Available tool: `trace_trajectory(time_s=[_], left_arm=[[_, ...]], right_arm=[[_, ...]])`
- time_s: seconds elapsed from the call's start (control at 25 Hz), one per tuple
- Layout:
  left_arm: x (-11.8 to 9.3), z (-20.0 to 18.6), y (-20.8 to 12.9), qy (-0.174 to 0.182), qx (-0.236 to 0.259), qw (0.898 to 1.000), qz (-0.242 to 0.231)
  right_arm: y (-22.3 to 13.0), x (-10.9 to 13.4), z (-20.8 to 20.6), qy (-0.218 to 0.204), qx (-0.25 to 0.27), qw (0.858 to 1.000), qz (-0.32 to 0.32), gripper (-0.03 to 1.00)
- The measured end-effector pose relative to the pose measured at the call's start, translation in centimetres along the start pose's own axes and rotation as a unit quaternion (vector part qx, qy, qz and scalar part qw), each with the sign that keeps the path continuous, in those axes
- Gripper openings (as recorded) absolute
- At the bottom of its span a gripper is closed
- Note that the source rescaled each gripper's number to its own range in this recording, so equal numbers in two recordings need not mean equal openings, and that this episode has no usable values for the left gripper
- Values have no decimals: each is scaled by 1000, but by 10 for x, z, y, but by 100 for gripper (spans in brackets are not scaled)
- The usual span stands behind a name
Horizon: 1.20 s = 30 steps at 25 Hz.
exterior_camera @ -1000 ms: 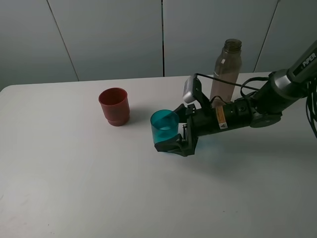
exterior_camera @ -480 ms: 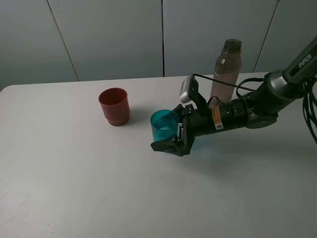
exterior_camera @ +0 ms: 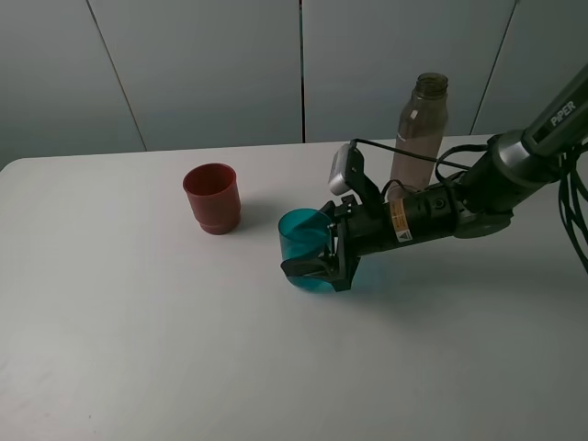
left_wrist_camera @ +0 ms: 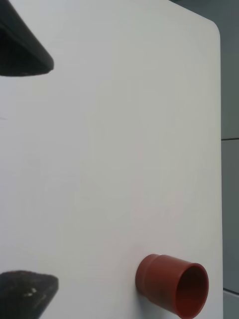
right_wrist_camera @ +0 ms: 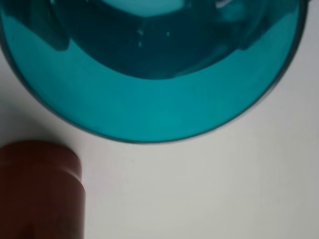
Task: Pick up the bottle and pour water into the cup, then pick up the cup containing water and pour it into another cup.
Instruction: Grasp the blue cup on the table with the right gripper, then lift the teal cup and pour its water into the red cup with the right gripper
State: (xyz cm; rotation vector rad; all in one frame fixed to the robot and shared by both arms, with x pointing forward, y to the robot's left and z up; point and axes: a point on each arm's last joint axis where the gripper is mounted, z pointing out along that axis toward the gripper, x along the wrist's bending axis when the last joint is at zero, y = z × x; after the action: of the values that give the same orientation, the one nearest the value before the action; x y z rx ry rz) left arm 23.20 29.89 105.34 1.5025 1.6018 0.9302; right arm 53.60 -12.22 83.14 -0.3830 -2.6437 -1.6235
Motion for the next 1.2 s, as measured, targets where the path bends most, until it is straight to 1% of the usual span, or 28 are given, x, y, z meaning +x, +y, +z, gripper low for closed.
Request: trace_trajectory(time_s=[0.44,0.8,0.92,1.12,1.2], left_arm=[[0,0,0,0,0,1000,0],[0,0,0,0,0,1000,0],[0,0,0,0,0,1000,0],[0,0,0,0,0,1000,0],[0,0,0,0,0,1000,0]], right_arm=[[0,0,0,1,2,1000,-4,11],[1,-2,0,-15,-1,1000,13,11],[7,-5,-4,-33,5,999,20,11],[39,-8,-20,-76,-12,997,28,11],[47,-8,-25,-97,0,995,24,11]])
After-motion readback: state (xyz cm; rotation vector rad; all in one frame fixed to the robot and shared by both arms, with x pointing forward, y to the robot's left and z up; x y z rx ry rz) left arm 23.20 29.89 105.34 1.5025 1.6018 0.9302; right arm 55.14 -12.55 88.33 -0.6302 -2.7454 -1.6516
